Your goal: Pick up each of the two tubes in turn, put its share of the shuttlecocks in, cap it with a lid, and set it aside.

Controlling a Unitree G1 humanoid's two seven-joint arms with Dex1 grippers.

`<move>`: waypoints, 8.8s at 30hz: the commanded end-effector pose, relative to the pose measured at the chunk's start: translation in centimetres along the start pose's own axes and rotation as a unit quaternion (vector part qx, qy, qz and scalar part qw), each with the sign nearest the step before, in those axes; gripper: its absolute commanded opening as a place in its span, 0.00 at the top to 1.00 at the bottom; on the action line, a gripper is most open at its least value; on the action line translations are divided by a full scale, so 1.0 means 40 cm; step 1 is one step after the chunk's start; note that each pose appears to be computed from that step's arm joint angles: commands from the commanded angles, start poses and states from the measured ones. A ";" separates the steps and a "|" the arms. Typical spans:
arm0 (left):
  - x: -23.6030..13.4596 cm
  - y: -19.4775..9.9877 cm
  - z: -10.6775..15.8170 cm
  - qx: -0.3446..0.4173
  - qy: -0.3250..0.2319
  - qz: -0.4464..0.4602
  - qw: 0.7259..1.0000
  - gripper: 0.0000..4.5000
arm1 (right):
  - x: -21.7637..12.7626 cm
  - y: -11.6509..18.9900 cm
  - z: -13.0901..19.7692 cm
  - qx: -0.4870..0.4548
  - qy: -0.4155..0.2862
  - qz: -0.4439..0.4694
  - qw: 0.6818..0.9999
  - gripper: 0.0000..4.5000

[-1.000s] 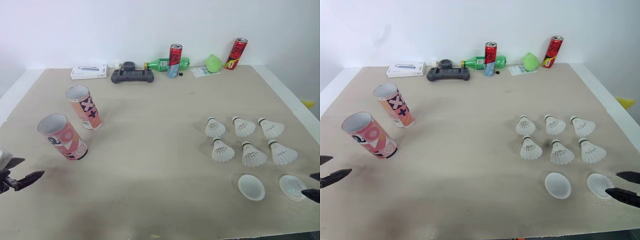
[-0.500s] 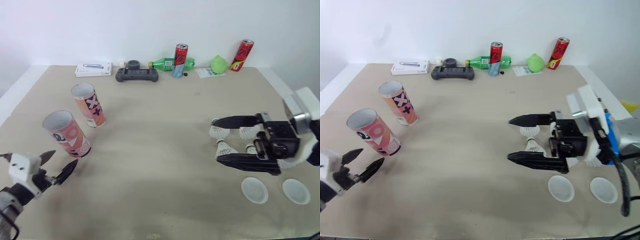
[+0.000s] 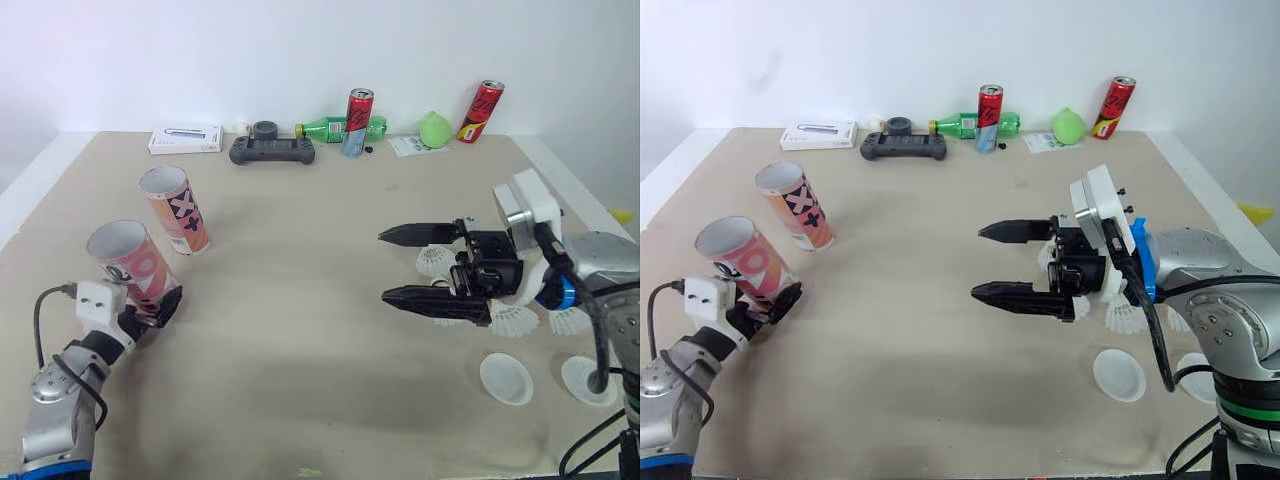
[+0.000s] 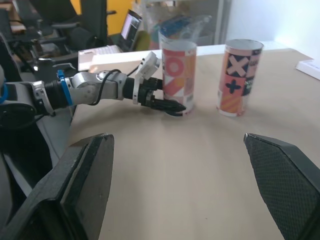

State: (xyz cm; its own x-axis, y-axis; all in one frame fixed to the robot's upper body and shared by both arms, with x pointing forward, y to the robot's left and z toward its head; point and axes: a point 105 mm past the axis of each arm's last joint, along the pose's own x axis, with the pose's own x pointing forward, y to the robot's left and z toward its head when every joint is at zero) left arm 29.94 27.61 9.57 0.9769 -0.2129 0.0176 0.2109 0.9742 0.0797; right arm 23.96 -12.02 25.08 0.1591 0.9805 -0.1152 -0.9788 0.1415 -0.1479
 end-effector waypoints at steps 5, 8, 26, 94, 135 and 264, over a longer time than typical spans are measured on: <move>0.047 0.010 0.020 0.018 -0.032 0.004 0.999 0.00 | 0.000 0.006 0.019 -0.021 -0.003 -0.005 1.000 0.01; 0.055 0.009 0.021 0.017 -0.037 0.001 0.999 0.00 | 0.000 0.008 0.020 -0.021 -0.001 -0.006 1.000 0.01; -0.029 -0.154 0.069 0.139 0.076 -0.249 0.955 0.36 | -0.096 0.045 -0.171 0.000 0.048 -0.283 0.958 0.00; 0.073 -0.291 0.078 0.329 0.245 -0.467 0.783 0.37 | 0.076 -0.022 -0.104 -0.202 0.072 -0.173 0.961 0.99; 0.072 -0.322 0.032 0.316 0.242 -0.473 0.786 0.37 | -0.110 -0.081 -0.347 0.025 0.142 -0.548 0.824 0.01; 0.066 -0.386 0.011 0.292 0.227 -0.510 0.777 0.37 | -0.395 0.001 -0.448 0.123 0.176 -0.734 0.644 0.13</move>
State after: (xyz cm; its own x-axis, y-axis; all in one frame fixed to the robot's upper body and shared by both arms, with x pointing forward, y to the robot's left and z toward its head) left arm 30.21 12.05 10.99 0.3136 -0.6882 -0.6542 0.9337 0.0983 0.3442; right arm 23.81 -29.35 8.64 0.9192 -0.2842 -0.2727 0.2450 0.9547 -0.1689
